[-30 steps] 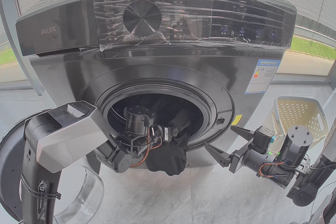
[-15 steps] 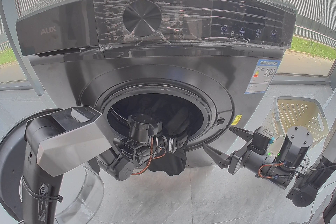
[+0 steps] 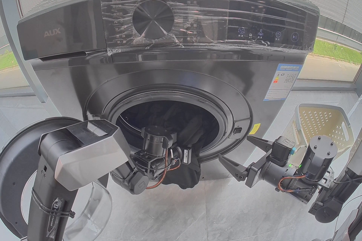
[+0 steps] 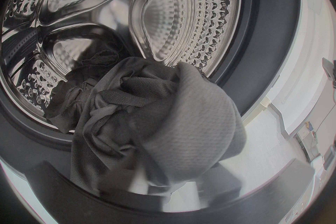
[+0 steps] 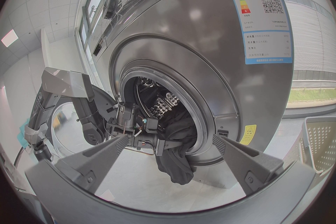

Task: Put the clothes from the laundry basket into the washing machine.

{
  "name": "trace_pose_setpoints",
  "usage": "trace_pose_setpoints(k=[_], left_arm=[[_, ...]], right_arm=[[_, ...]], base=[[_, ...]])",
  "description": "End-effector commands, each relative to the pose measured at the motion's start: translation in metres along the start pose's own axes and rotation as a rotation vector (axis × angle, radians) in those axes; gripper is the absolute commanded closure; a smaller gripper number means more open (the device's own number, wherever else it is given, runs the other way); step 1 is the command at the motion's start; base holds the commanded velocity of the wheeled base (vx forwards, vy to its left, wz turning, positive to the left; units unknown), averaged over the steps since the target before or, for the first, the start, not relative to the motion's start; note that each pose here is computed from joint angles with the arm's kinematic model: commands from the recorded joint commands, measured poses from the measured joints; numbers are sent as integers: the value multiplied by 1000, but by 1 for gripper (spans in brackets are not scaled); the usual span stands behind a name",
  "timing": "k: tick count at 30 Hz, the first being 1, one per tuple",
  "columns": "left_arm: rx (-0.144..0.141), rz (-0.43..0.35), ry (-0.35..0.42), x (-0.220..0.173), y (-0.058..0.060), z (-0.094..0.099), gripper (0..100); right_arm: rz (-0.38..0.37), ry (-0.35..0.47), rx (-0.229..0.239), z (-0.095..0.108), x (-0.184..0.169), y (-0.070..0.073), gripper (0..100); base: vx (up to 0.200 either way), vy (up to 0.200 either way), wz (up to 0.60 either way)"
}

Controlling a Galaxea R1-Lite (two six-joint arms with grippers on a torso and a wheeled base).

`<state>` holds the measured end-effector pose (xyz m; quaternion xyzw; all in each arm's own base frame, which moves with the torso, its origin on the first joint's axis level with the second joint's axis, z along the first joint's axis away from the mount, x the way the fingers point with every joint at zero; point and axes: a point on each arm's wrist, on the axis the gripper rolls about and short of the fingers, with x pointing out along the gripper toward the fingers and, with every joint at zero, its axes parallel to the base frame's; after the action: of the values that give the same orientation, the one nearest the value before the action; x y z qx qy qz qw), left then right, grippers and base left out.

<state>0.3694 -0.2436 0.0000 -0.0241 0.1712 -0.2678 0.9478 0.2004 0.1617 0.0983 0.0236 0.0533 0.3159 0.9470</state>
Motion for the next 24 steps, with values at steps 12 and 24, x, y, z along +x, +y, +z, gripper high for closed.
trace_pose_setpoints(k=[12, 24], left_arm=[[-28, 126, -225, 16, 31, 55, 100], [-32, 144, -277, 19, 28, 62, 100]], right_arm=[[1, -14, 0, 3, 1, 1, 0], [10, -33, 1, 7, -2, 4, 0]], base=[[0, 0, 0], [0, 0, 0]])
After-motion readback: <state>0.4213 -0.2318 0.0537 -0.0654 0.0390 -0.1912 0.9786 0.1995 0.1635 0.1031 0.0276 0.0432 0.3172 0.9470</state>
